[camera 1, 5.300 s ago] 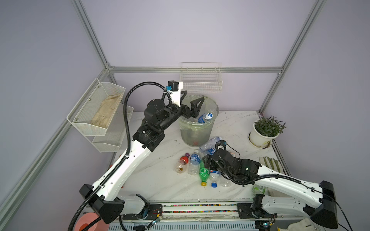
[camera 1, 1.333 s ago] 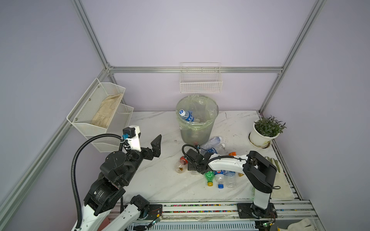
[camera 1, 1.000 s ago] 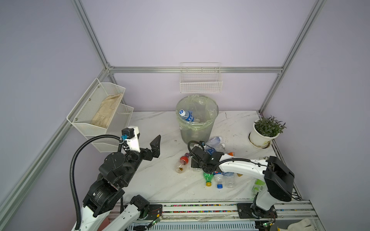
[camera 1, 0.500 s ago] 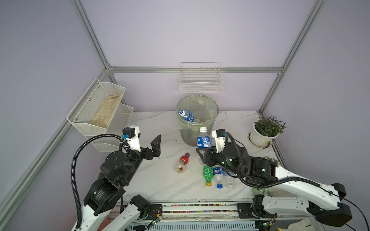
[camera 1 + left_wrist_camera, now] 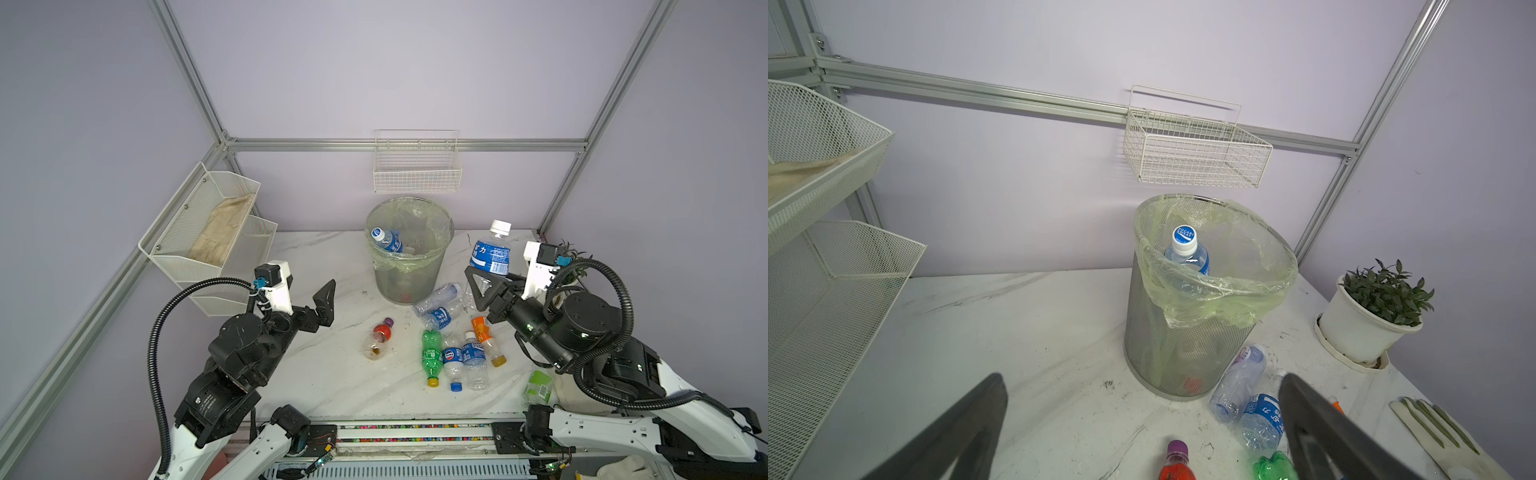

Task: Throw the plastic bottles in the bin
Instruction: 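Lift the Pocari Sweat bottle and carry it over the bin with the right gripper, then open the right gripper over the bin while the left gripper lowers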

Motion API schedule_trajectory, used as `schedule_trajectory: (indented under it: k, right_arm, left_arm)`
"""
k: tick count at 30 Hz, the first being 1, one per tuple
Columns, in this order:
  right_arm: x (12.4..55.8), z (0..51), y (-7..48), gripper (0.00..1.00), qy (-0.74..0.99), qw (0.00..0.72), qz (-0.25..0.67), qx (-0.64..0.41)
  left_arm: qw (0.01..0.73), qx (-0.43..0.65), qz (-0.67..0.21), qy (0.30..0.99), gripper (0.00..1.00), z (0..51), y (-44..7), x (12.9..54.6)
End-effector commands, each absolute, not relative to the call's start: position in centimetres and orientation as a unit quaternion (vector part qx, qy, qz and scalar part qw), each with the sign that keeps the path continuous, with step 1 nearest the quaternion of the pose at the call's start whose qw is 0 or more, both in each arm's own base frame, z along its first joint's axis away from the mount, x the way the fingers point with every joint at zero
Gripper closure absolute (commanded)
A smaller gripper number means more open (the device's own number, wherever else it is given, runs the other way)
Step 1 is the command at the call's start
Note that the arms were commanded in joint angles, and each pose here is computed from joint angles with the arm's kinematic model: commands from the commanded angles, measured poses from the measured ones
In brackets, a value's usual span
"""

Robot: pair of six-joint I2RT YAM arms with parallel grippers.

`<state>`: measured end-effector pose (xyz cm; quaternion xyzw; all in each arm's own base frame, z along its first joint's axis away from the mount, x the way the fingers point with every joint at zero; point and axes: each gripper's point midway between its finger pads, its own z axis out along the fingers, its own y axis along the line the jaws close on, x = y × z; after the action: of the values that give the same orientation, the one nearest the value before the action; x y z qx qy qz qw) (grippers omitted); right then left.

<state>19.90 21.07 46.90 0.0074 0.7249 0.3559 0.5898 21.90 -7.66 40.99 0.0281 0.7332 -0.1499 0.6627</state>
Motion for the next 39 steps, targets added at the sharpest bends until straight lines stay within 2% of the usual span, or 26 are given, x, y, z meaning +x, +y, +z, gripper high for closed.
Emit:
schedule_trajectory:
  k: [1,4,7,9,10,12,13,16,20,23,39]
  right_arm:
    - [21.6,48.0,22.2,0.65,0.731,0.617,0.292,-0.003]
    - [23.8,48.7,25.5,0.63,0.738,0.625,0.251,-0.034]
    - [30.0,47.3,27.6,0.64,0.764,0.594,0.247,-0.047]
    - [34.9,44.3,28.5,0.62,0.790,0.563,0.238,-0.047]
    - [36.3,43.0,29.1,0.52,0.802,0.549,0.229,-0.055]
    - [38.8,40.4,30.9,0.04,0.827,0.514,0.212,-0.078]
    - [39.3,39.4,31.4,0.03,0.837,0.501,0.202,-0.086]
    - [39.5,39.4,31.3,0.03,0.845,0.495,0.183,-0.087]
    - [37.7,42.7,29.3,0.03,0.811,0.542,0.210,-0.071]
    - [36.6,43.2,27.7,0.03,0.809,0.547,0.208,-0.058]
    - [31.9,41.2,22.9,0.03,0.815,0.535,0.222,-0.019]
  left_arm:
    - [0.675,0.028,-0.170,0.717,0.00,42.6,-8.0,21.7]
    - [0.674,0.030,-0.179,0.716,0.00,42.7,-8.3,21.6]
    - [0.673,0.032,-0.188,0.715,0.00,43.0,-8.5,21.5]
    - [0.674,0.033,-0.192,0.712,0.00,43.3,-8.6,21.4]
    - [0.675,0.034,-0.193,0.712,0.00,43.4,-8.5,21.3]
    - [0.675,0.035,-0.195,0.711,0.00,43.7,-8.4,20.9]
    - [0.675,0.035,-0.195,0.711,0.00,43.8,-8.3,20.7]
    - [0.674,0.036,-0.187,0.713,0.00,43.8,-7.8,20.2]
    - [0.676,0.033,-0.178,0.714,0.00,43.4,-7.3,19.9]
    - [0.673,0.034,-0.176,0.718,0.00,43.0,-7.5,20.3]
    - [0.620,0.055,-0.182,0.761,0.00,38.0,-9.9,22.4]
